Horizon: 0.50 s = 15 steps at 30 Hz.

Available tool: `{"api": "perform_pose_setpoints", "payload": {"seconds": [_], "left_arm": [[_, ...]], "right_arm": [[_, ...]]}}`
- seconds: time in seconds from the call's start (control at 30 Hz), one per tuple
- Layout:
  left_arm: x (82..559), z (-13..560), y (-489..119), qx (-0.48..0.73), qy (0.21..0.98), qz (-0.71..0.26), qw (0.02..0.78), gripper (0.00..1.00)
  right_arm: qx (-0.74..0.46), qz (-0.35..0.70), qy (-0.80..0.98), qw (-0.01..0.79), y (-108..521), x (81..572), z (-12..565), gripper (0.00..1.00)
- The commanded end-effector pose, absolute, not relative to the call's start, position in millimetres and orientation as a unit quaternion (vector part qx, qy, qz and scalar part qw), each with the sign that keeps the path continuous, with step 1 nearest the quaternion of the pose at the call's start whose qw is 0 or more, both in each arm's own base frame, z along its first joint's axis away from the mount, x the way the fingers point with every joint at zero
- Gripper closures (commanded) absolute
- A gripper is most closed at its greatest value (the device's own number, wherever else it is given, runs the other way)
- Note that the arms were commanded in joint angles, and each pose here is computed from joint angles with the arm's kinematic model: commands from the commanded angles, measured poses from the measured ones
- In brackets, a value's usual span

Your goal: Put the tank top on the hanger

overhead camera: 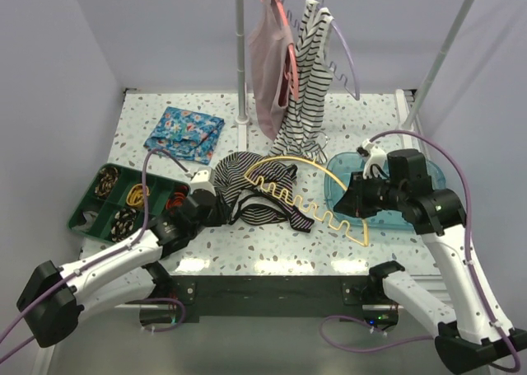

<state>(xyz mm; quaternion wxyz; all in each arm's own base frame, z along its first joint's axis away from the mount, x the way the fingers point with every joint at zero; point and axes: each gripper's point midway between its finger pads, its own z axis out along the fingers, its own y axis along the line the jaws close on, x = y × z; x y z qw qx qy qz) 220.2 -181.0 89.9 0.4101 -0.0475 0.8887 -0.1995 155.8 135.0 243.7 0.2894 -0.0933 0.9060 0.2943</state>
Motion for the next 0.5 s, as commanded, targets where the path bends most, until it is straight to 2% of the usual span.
{"api": "perform_pose_setpoints", "payload": {"seconds": [0.0,0.33,0.43,0.47], "left_arm": [[230,98,-191,-0.036,0.878,-0.212,0.427,0.67],[233,96,-201,-0.015,0.878,-0.219,0.426,0.65],[239,96,-198,-0.022,0.879,-0.204,0.430,0.71],[243,100,-197,-0.029,0.878,-0.199,0.435,0.77]], "right_arm": [[-0.128,0.286,0.888,0.337,144,171,267,1.00],[-0.155,0.270,0.883,0.350,149,177,278,1.00],[-0.163,0.277,0.883,0.342,151,171,279,1.00],[-0.166,0.281,0.882,0.339,152,168,278,1.00]]}}
